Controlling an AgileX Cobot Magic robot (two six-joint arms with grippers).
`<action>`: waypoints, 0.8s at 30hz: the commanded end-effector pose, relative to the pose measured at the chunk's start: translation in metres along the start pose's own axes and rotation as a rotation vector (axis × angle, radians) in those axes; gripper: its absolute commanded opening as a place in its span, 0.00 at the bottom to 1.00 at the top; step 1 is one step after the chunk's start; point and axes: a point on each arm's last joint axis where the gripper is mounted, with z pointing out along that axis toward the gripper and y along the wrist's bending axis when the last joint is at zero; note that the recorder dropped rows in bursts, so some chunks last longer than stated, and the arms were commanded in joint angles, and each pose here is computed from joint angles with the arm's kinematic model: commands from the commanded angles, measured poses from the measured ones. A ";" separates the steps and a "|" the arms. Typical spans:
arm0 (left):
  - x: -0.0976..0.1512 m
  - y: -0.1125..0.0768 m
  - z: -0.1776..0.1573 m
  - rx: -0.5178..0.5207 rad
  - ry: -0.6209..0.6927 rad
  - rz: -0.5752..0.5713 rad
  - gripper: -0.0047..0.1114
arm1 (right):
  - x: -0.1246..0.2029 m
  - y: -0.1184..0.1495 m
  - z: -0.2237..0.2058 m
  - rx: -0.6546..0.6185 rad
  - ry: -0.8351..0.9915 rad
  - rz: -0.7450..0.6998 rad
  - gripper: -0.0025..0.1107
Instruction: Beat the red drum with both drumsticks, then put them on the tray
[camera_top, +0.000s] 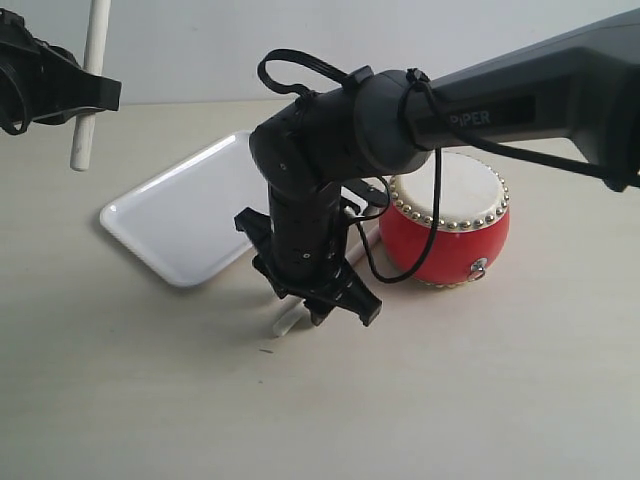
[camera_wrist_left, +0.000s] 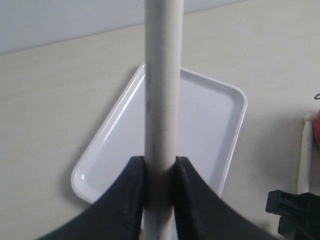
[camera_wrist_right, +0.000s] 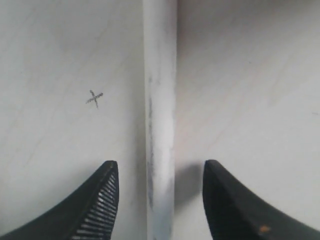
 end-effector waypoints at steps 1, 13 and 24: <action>0.000 -0.002 -0.002 0.008 -0.006 -0.005 0.04 | -0.002 0.001 -0.004 -0.004 0.002 -0.024 0.49; 0.000 -0.002 -0.002 0.008 -0.006 -0.005 0.04 | -0.003 0.000 -0.004 0.007 -0.002 -0.078 0.57; 0.000 -0.002 -0.002 0.008 -0.006 -0.005 0.04 | -0.004 -0.003 -0.004 0.035 -0.009 -0.136 0.43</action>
